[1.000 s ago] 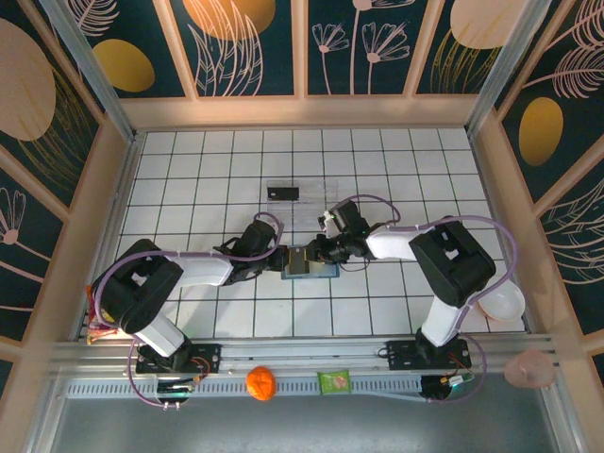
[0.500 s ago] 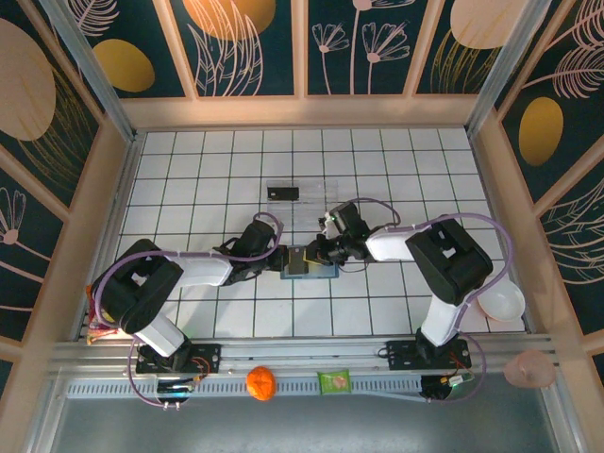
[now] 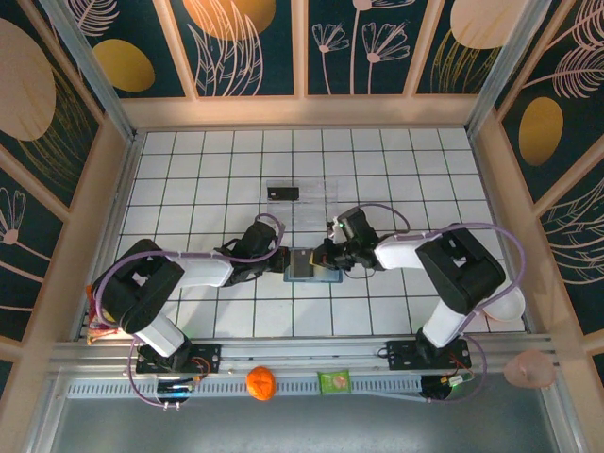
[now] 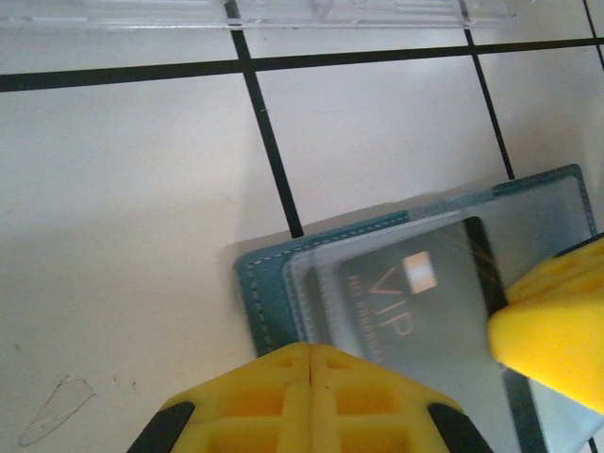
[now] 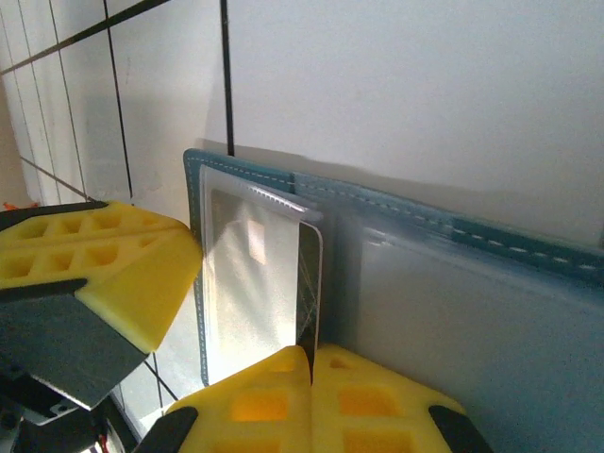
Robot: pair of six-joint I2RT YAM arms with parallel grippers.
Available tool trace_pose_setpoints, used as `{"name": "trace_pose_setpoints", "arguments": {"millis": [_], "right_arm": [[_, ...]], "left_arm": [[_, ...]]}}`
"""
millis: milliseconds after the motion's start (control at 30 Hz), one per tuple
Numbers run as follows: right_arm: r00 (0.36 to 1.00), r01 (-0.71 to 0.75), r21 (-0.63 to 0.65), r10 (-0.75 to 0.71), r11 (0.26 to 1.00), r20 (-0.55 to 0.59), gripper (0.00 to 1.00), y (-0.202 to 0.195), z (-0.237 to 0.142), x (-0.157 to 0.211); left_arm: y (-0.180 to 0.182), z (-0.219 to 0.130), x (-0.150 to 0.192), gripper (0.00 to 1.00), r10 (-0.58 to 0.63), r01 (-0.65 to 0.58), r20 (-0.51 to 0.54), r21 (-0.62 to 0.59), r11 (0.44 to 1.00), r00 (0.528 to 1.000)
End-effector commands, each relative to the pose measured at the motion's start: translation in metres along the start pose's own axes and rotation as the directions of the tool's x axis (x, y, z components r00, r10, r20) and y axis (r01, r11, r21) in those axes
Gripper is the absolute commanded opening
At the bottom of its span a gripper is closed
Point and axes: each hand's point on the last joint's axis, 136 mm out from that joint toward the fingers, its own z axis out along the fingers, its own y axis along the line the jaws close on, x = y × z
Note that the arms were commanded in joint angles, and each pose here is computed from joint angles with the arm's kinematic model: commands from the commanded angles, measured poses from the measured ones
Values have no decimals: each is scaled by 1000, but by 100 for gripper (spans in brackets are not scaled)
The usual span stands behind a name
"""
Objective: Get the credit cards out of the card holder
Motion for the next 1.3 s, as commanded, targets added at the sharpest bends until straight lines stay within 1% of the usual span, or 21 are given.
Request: {"name": "trace_pose_setpoints", "arguments": {"millis": [0,267,367,467,600,633,733,833,967,1067,1167,1267], "right_arm": [[999,-44,99,42,994,19,0,-27,-10,6],[998,-35,138,27,990,60,0,-32,-25,1],[998,-23,121,17,992,55,0,-29,-24,1],[999,-8,93,5,996,38,0,-22,-17,4],[999,12,85,-16,996,37,0,-14,-10,4],[999,13,81,-17,997,41,0,-12,-9,2],[999,12,77,-15,997,43,0,-11,-7,1],[999,15,73,-19,997,47,0,-9,-7,0],[999,19,72,-22,997,47,0,-7,-7,-1],[999,16,74,-20,997,49,0,-8,-7,-1],[999,18,74,-21,997,47,0,-8,-6,-1],[999,18,74,-22,997,47,0,-8,-6,-1]], "left_arm": [[11,4,14,0,-2,1,-43,-32,999,999],[11,2,11,0,1,-3,-33,-38,999,999],[7,-1,5,0,7,-7,-13,-30,1000,1000],[-8,-11,-10,0,14,-14,32,20,1000,999],[-30,-25,-29,10,25,-32,85,91,995,996],[-36,-27,-32,11,23,-33,88,117,993,996],[-51,-23,-29,14,5,-18,65,192,981,998],[-65,-15,-21,18,26,-33,37,229,973,999],[-77,-7,-14,21,58,-57,3,246,968,998],[-75,-2,-5,23,71,-60,-39,237,970,997],[-62,5,10,24,74,-54,-99,189,980,992],[-47,11,24,21,65,-45,-145,137,990,987]]}}
